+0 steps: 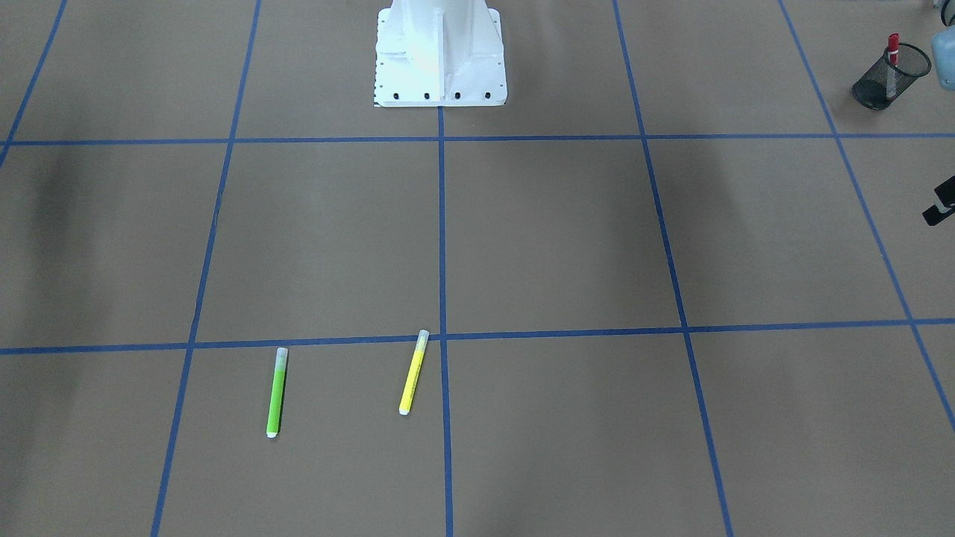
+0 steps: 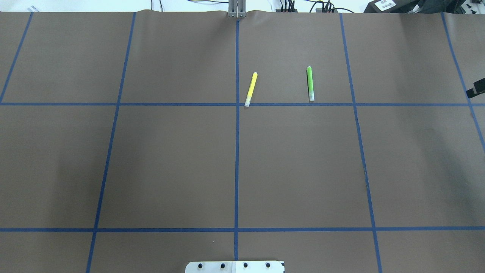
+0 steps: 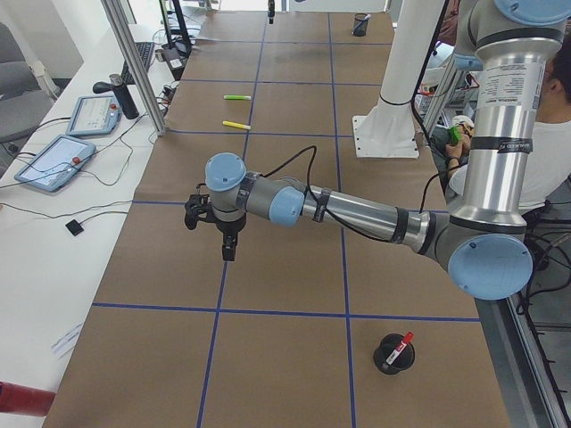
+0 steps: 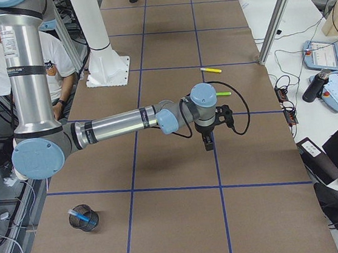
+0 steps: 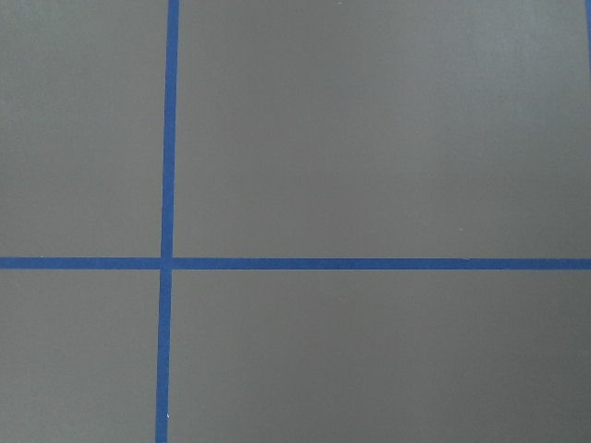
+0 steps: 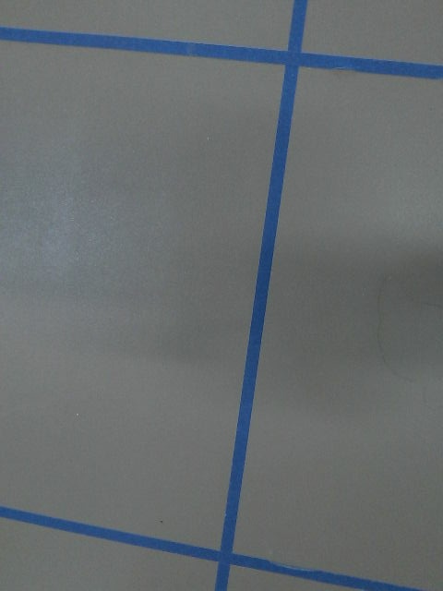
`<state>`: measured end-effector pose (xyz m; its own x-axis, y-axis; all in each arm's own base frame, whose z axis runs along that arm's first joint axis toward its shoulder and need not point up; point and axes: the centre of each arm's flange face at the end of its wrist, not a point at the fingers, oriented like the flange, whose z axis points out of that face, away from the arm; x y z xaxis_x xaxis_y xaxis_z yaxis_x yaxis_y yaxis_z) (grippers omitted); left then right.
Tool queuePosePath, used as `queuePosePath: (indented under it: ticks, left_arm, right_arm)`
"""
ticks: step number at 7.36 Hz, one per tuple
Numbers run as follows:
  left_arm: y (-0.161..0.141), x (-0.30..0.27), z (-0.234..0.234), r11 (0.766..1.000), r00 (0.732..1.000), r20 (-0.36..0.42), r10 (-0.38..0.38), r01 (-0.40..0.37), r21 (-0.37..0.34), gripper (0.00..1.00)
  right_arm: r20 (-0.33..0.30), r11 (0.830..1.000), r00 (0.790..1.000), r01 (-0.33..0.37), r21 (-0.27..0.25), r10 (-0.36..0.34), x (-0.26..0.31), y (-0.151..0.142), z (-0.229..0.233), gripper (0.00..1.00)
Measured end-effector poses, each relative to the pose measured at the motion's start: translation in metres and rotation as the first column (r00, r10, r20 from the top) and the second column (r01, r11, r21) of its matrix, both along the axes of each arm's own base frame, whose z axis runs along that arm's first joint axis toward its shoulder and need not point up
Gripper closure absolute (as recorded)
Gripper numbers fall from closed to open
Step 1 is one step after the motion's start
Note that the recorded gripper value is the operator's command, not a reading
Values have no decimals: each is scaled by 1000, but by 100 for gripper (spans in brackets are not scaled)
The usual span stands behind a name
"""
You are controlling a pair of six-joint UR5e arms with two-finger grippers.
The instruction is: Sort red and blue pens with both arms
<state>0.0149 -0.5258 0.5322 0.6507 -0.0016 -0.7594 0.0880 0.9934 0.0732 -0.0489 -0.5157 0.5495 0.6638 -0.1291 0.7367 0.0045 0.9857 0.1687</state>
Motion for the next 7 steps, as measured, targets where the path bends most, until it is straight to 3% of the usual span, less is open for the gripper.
queuePosePath:
  ticks: [5, 7]
  left_arm:
    - [-1, 1, -2, 1000, 1000, -1, 0, 0, 2, 0]
    - [-2, 2, -10, 999, 1000, -8, 3, -3, 34, 0]
  right_arm:
    - [0, 1000, 1000, 3, 0, -3, -1, 0, 0, 0]
    - [0, 1000, 1000, 4, -1, -4, -2, 0, 1, 0]
